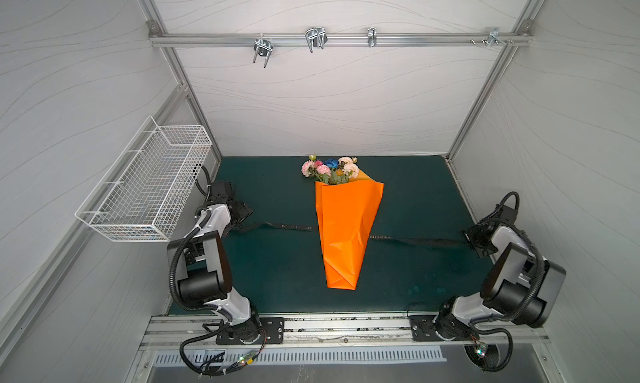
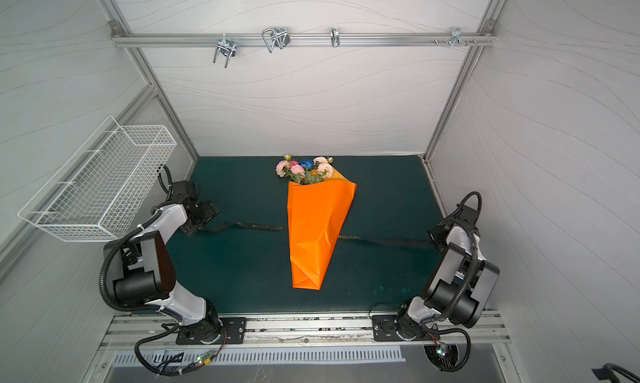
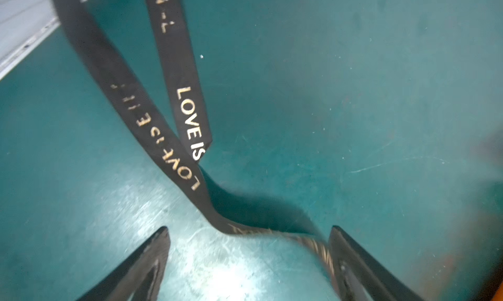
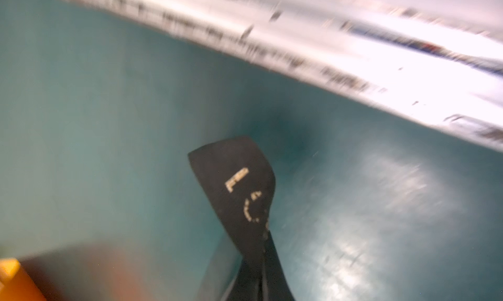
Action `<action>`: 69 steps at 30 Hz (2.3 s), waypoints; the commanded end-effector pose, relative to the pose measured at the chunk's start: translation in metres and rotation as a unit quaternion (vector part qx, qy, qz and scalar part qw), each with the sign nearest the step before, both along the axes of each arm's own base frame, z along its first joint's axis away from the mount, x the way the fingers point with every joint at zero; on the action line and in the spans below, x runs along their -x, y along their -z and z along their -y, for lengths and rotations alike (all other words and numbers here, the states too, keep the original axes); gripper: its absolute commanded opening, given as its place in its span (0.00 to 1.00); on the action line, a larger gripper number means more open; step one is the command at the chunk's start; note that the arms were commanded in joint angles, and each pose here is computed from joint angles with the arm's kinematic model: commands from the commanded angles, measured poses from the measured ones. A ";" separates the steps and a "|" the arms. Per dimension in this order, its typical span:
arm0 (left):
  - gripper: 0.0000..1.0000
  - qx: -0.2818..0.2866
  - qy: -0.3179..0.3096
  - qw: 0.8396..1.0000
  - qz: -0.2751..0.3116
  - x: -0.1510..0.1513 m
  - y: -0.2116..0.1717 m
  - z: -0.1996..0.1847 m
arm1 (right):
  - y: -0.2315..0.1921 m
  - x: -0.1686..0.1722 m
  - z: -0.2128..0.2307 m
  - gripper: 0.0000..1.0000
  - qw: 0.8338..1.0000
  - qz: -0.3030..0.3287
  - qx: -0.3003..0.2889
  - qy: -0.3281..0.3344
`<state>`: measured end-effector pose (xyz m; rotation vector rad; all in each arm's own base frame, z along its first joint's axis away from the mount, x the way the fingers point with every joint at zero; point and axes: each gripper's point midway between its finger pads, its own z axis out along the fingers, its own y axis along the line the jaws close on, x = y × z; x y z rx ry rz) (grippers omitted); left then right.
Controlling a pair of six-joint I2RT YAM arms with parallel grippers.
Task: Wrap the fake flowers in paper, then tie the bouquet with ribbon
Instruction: 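Pull the ribbon ends outward away from the cone with both grippers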
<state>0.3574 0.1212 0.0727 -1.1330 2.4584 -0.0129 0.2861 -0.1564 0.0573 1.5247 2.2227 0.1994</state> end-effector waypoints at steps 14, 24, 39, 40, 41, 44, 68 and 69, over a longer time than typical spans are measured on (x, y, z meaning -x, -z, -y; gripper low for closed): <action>0.73 0.024 -0.040 0.998 -0.036 -0.015 0.016 -0.051 | -0.041 -0.068 0.028 0.00 0.996 0.090 0.005 0.000; 0.76 -0.068 -0.100 0.989 -0.089 0.014 0.005 -0.085 | -0.037 -0.071 0.026 0.00 0.996 0.094 0.000 -0.006; 0.75 -0.081 -0.246 0.966 -0.012 0.028 0.023 -0.101 | -0.028 -0.077 0.016 0.00 0.996 0.090 -0.015 -0.020; 0.75 -0.075 -0.249 0.966 -0.011 0.025 0.024 -0.101 | -0.027 -0.076 0.016 0.00 0.996 0.089 -0.017 -0.020; 0.75 -0.068 -0.253 0.965 -0.009 0.022 0.026 -0.101 | -0.027 -0.077 0.016 0.00 0.996 0.090 -0.018 -0.022; 0.74 -0.035 -0.273 0.961 -0.009 0.019 0.037 -0.099 | -0.028 -0.077 0.015 0.00 0.995 0.093 -0.019 -0.023; 0.00 0.073 -0.101 0.988 0.096 -0.069 0.034 -0.008 | -0.051 -0.095 0.002 0.00 0.991 0.117 0.009 -0.070; 0.00 0.068 -0.089 0.989 0.099 -0.073 0.031 0.002 | -0.054 -0.098 0.000 0.00 0.990 0.120 0.013 -0.078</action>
